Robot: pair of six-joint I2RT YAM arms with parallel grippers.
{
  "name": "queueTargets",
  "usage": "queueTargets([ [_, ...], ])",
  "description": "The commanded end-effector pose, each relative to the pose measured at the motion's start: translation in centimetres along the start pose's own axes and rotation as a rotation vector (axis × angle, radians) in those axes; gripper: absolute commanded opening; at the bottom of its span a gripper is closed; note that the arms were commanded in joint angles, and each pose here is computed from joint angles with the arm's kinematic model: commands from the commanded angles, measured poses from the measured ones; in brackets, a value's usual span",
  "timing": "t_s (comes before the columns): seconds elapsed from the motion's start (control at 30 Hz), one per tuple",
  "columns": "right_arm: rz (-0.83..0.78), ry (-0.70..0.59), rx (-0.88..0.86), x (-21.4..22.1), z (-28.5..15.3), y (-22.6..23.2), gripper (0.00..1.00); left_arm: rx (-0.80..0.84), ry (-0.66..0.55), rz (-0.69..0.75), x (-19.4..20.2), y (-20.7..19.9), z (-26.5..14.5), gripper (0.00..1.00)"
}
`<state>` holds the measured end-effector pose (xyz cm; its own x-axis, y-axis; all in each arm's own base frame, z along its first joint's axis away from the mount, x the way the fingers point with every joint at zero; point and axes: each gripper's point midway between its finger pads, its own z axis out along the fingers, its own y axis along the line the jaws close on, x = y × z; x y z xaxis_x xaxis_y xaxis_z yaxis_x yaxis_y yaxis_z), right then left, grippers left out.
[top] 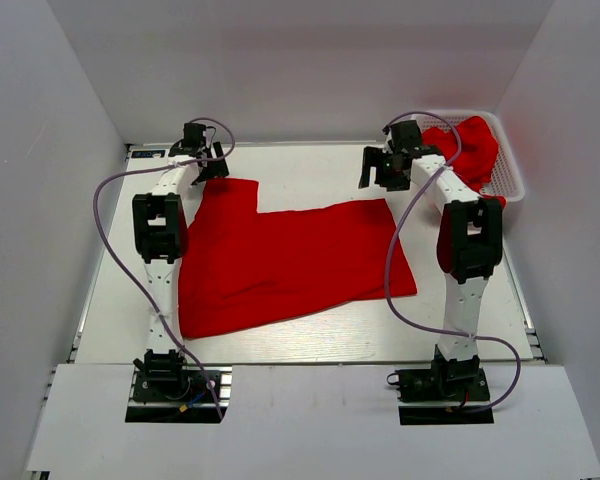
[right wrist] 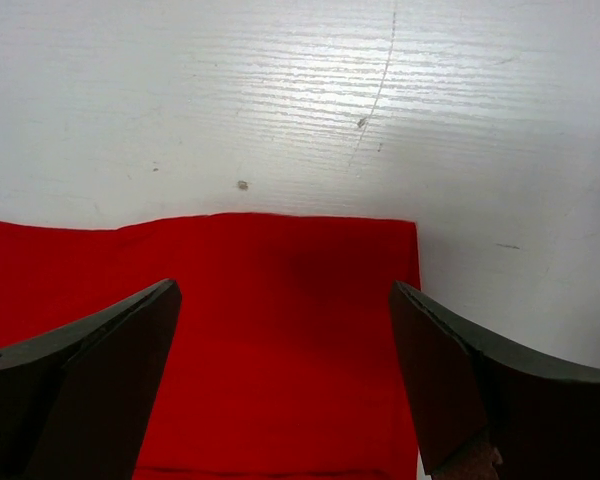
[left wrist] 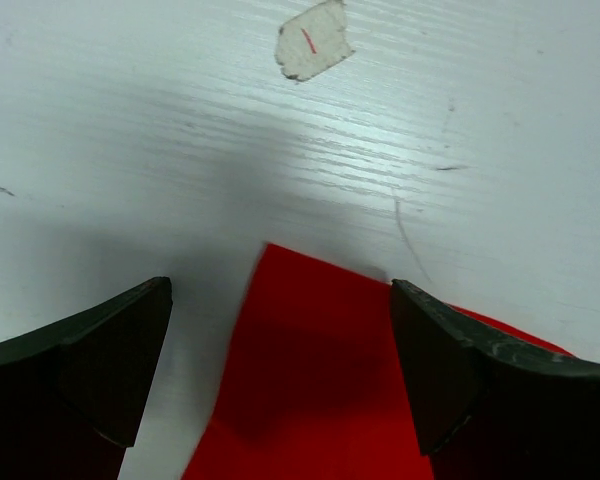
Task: Fold and stack the t-shirts
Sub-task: Grap the side of the flattened tshirt furthest away from the robot with both arms
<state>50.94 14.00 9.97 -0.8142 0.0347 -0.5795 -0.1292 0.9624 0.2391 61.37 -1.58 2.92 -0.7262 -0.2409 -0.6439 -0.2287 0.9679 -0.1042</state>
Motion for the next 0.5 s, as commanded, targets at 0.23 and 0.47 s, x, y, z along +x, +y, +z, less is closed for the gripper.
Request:
queueTargets([
  [0.23,0.007,-0.048,-0.028,-1.9,0.4,0.2,0.90,-0.102,0.078,0.118,3.3,0.9,1.7,1.00],
  [0.47,0.012,-0.046,-0.012,-1.6,0.6,-0.1,0.90,-0.092,0.132,0.121,5.5,0.6,2.0,0.84],
])
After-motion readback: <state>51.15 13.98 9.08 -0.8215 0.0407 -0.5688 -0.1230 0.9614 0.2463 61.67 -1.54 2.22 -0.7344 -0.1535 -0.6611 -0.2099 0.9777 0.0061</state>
